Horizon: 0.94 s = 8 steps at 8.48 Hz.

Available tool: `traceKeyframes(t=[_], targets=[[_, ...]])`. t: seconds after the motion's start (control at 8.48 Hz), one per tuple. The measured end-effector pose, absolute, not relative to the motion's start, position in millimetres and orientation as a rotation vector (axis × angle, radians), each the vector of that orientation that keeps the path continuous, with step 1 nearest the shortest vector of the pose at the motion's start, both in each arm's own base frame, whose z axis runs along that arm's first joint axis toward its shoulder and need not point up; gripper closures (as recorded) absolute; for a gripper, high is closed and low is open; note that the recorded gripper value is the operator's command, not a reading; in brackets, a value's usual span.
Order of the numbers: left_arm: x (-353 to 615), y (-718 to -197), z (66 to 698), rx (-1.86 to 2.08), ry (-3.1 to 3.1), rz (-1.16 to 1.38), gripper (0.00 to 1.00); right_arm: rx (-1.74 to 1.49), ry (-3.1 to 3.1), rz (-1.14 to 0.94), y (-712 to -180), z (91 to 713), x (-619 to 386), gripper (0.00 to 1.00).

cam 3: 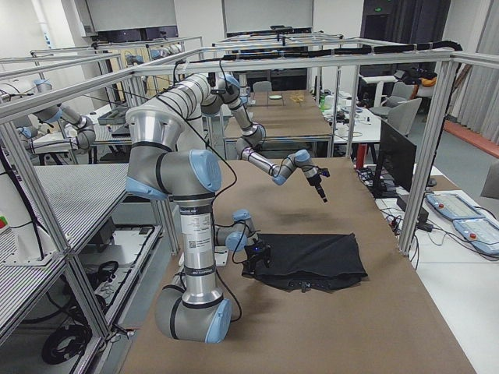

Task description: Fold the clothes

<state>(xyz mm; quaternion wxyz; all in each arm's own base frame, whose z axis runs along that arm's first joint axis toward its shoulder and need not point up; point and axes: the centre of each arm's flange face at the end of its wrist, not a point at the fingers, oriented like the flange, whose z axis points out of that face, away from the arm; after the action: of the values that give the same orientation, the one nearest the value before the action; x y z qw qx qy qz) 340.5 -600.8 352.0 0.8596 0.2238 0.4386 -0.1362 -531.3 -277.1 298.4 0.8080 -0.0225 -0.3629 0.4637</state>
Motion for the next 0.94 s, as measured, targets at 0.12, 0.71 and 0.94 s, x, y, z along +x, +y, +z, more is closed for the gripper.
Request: traceKeyframes(t=[0.12,0.71,0.94], targets=[[341,-601,349,0.473,0.924,-0.285,0.07,-0.05,-0.772,0.989,-273,302,-533,0.29],[343,-603,340,0.482,0.933,-0.283,0.07,-0.048,-0.748,0.978,-266,315,-541,0.75],[342,-603,338,0.485,0.936,-0.283,0.07,-0.05,-0.748,0.971,-262,314,-544,0.89]])
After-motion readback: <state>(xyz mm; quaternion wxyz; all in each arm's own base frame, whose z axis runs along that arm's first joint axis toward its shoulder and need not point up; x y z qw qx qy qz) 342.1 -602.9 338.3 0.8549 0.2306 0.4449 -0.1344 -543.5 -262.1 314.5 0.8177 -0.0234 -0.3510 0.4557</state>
